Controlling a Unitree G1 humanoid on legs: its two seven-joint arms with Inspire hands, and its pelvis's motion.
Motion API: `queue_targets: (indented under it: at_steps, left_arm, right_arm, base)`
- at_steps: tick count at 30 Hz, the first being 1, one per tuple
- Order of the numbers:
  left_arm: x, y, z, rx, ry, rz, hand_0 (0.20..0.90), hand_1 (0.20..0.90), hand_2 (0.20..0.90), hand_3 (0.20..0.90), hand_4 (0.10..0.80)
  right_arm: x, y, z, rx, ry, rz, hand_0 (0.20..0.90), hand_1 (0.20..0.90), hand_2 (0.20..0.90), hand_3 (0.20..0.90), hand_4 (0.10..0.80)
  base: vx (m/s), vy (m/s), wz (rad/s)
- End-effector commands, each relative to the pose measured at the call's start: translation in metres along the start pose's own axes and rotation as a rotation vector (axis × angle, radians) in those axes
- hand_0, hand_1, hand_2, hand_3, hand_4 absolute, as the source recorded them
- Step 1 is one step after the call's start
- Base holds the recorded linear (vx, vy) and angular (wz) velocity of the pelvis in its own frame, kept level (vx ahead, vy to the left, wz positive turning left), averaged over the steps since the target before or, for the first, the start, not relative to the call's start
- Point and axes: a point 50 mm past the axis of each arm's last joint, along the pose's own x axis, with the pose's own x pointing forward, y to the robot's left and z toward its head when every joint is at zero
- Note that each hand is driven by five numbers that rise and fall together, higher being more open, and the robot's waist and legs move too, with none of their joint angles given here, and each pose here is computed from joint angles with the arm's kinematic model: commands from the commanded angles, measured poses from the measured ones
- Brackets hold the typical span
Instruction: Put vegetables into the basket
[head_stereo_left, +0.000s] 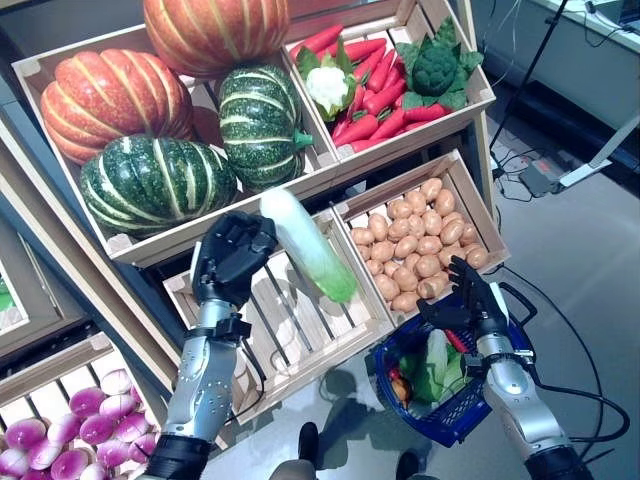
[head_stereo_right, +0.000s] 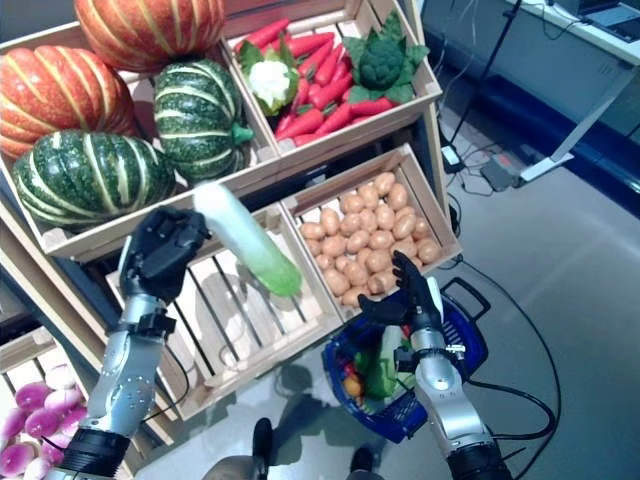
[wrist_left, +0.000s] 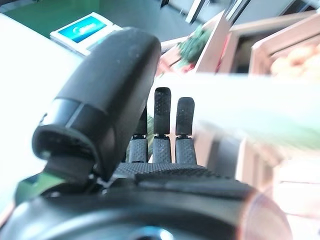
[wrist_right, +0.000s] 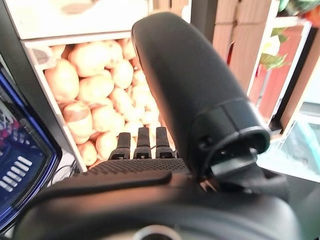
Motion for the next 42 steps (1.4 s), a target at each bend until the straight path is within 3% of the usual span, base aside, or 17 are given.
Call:
queue_targets:
  at_steps: [1,8,18,21,26,27,28,37,42]
  left_arm:
    - [0.013,-0.012,0.020,-0.066,-0.100,-0.092,0.300,0.300,0.300,0.300,0.400]
    - [0.013,-0.009,0.010,-0.095,-0.046,-0.103,0.300,0.300,0.300,0.300,0.400]
    - [0.015,-0.010,0.004,-0.013,-0.006,-0.087,0.300,0.300,0.300,0.300,0.400]
    - [0.013,-0.007,0.005,0.310,0.017,-0.082,0.300,0.300,0.300,0.300,0.400]
    - [0.006,0.021,0.029,1.084,0.079,-0.123,0.300,0.300,0.300,0.300,0.400]
    - [0.005,0.028,0.038,1.177,0.092,-0.128,0.766,0.766,0.766,0.766,0.711]
    - [0.004,0.033,0.045,1.239,0.096,-0.128,0.900,0.900,0.900,0.900,0.800]
    - [0.017,0.040,0.061,1.495,0.108,-0.060,0.900,0.900,0.900,0.900,0.800]
    - [0.023,0.044,0.047,1.462,0.166,0.020,0.900,0.900,0.900,0.900,0.800]
  right_arm:
    - [-0.001,0.006,0.048,0.055,-0.242,0.210,0.900,0.900,0.900,0.900,0.800]
    - [-0.002,0.023,0.053,0.210,-0.189,0.493,0.900,0.900,0.900,0.900,0.800]
    - [0.006,0.030,0.065,0.231,-0.214,0.483,0.900,0.900,0.900,0.900,0.800]
    - [0.006,0.028,0.062,0.228,-0.200,0.449,0.900,0.900,0.900,0.900,0.800]
    - [-0.002,0.009,0.054,0.224,-0.168,0.355,0.900,0.900,0.900,0.900,0.800]
    - [-0.003,0.006,0.052,0.228,-0.161,0.345,0.900,0.900,0.900,0.900,0.800]
    - [-0.004,0.003,0.051,0.238,-0.152,0.333,0.900,0.900,0.900,0.900,0.800]
    - [-0.002,-0.006,0.049,0.258,-0.186,0.258,0.900,0.900,0.900,0.900,0.800]
    - [0.004,-0.007,0.058,0.244,-0.234,0.245,0.900,0.900,0.900,0.900,0.800]
  base:
    - [0.038,-0.017,-0.03]
    - [0.001,-0.003,0.01]
    - [0.010,-0.003,0.03]
    - [0.011,0.002,0.00]
    - [0.006,0.002,0.00]
    - [0.000,0.000,0.00]
    - [0.000,0.000,0.00]
    - [-0.136,-0.033,-0.02]
    - [-0.213,-0.077,0.02]
